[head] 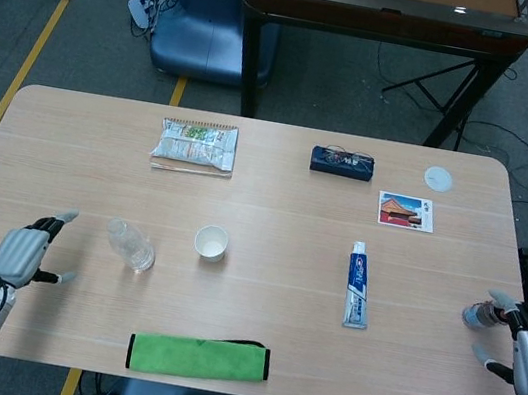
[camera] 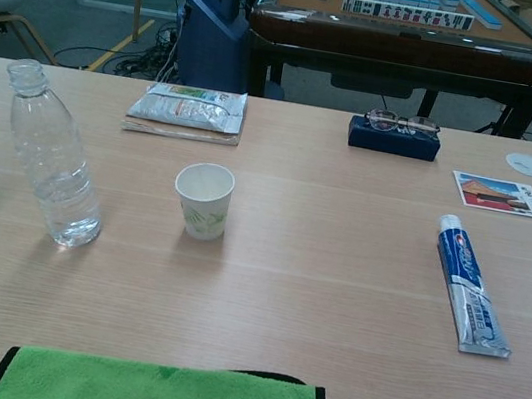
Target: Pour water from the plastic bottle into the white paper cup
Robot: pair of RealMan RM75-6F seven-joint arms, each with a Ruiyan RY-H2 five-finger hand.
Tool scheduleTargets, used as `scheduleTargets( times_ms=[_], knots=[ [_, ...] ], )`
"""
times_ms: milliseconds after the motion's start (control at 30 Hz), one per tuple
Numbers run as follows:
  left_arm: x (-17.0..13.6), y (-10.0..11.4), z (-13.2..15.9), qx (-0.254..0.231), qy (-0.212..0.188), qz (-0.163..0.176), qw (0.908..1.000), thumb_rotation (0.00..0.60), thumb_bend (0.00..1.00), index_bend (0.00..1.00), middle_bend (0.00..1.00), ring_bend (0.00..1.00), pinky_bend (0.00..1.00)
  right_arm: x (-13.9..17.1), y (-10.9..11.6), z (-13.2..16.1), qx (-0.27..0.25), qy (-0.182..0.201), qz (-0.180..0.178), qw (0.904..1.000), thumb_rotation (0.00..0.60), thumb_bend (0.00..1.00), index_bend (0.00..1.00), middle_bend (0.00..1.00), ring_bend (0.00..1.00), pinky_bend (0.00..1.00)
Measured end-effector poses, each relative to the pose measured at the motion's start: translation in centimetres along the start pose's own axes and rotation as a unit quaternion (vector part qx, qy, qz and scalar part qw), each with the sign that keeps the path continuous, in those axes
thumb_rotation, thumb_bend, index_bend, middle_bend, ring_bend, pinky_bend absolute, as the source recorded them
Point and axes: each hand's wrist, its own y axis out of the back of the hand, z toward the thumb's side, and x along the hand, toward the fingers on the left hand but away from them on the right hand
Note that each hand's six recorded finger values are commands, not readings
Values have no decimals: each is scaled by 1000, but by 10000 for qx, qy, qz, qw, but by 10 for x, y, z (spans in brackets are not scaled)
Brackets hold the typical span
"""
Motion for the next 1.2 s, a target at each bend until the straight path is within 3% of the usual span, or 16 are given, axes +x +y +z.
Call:
scheduleTargets(
  times_ms=[700, 1200],
  knots=[
    [25, -14, 18, -496, -99, -146, 9986, 600, 1, 131, 184, 211, 381, 1, 3, -2, -36, -13, -30, 10000, 600, 48, 244, 335, 280, 480],
    [34, -21, 43, -968, -336, -450, 9937, 600, 1, 131, 184, 211, 381, 1, 2, -2, -34, -2, -13, 10000, 600, 49, 244, 335, 280, 480]
  ],
)
